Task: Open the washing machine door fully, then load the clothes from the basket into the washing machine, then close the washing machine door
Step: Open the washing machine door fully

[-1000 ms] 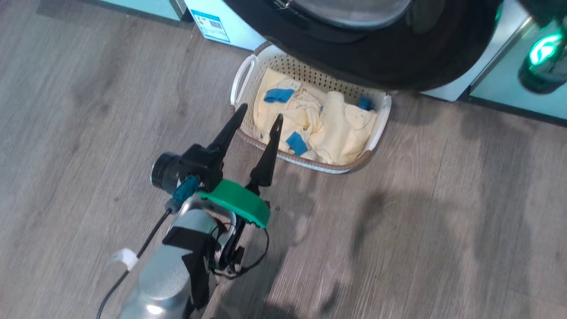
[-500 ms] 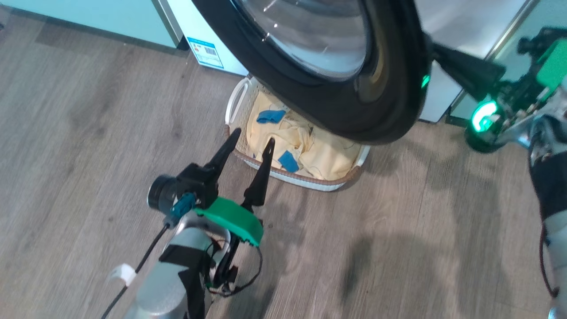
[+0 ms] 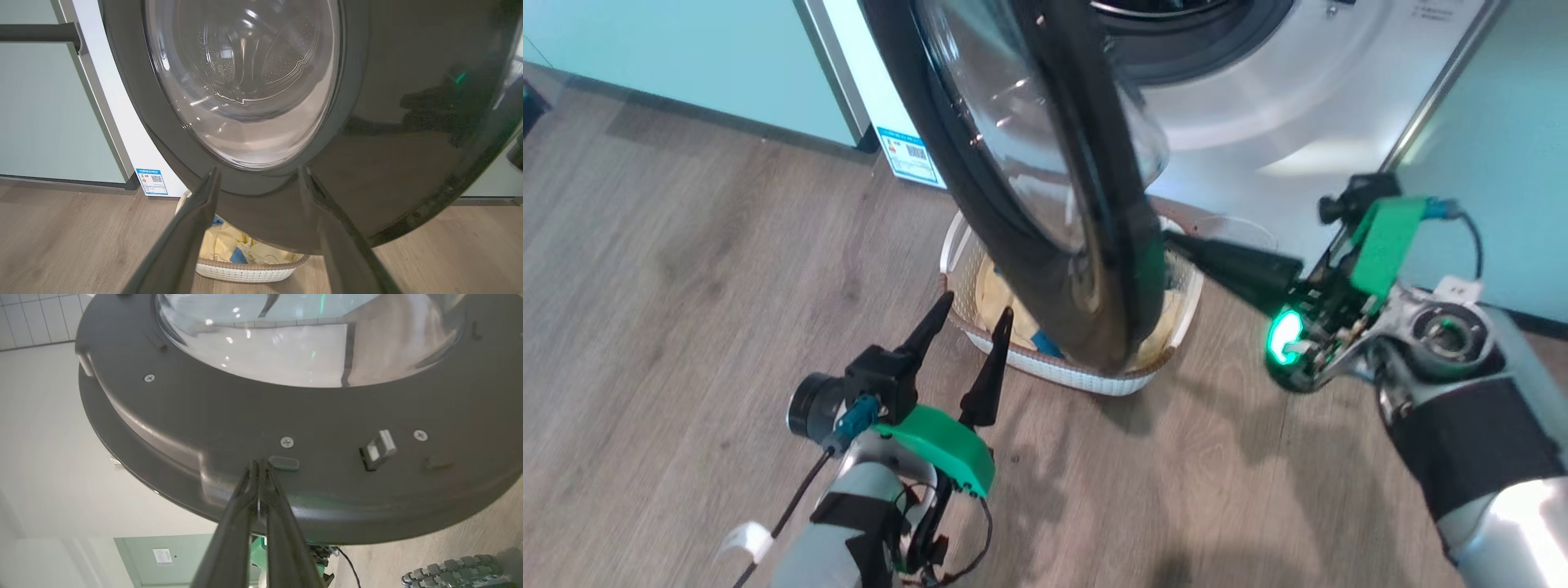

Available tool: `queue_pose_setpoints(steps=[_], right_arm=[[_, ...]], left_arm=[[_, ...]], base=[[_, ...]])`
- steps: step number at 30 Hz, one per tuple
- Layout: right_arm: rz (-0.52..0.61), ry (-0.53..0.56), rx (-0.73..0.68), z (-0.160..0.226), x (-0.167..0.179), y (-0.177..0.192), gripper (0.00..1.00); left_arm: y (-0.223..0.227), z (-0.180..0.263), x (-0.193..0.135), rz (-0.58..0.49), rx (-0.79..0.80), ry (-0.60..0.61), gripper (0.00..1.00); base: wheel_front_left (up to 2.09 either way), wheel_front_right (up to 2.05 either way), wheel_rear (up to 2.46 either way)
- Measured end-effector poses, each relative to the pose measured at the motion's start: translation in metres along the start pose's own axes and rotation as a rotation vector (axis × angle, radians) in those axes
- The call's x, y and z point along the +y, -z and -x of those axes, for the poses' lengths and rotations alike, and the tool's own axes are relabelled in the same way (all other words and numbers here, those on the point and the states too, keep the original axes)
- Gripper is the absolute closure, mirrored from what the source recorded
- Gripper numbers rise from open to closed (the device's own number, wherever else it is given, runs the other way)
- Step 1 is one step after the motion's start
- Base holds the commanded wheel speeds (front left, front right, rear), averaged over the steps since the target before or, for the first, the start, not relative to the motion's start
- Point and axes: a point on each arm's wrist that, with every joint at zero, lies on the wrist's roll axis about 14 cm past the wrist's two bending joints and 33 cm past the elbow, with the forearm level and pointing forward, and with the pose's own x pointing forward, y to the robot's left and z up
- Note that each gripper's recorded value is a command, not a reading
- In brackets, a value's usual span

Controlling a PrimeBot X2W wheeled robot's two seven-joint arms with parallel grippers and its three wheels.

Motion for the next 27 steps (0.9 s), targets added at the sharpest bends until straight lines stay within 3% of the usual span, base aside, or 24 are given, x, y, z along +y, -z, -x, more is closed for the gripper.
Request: queue_pose_setpoints(steps=[11, 27], right_arm=[[-0.014, -0.018, 0.046, -0.017, 0.01, 0.04, 1.0], [-0.046, -0.025, -0.025, -0.013, 0.009, 0.038, 1.0]], left_arm=[[-0.011, 0.014, 0.002, 0.0, -0.025, -0.005, 0.0], [-0.008, 0.017, 0.003, 0.006, -0.019, -0.013, 0.0]], base=[[0.0, 0.0, 0.0], [0.0, 0.0, 0.0]])
